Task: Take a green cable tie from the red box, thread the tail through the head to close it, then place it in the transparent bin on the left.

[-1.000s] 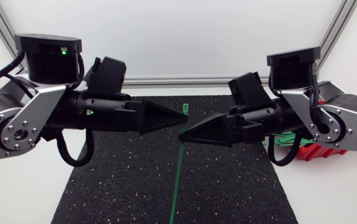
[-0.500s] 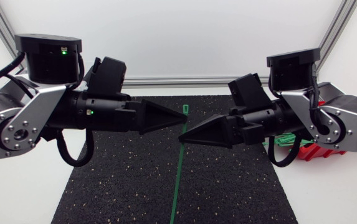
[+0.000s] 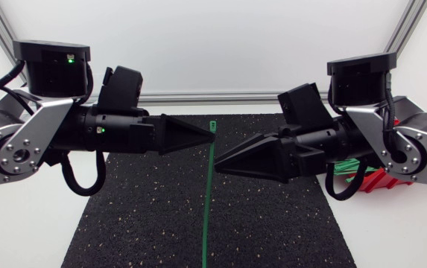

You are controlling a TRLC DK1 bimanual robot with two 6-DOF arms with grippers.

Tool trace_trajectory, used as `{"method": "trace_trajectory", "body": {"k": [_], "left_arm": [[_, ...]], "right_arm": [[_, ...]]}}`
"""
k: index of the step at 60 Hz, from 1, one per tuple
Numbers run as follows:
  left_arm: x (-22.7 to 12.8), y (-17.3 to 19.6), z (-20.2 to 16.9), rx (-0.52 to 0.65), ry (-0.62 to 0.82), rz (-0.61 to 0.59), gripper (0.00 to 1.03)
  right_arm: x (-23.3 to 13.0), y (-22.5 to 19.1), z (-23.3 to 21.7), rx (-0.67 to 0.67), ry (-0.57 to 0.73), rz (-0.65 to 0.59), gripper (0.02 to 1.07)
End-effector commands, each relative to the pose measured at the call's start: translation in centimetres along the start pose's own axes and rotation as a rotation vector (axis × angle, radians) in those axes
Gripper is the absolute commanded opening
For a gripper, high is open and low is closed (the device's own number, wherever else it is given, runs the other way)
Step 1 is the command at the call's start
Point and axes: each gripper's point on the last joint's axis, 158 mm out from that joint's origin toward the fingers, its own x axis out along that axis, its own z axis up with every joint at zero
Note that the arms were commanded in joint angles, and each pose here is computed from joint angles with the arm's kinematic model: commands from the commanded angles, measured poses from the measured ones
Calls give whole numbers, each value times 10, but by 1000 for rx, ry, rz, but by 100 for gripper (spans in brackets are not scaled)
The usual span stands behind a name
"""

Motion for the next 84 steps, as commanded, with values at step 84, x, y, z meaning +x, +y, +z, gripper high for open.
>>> {"method": "trace_trajectory", "body": {"k": [84], "left_arm": [[-45,23,30,-4,-8,-94,4]], "right_arm": [[-73,-98,-101,-352,749,-549,103]]}}
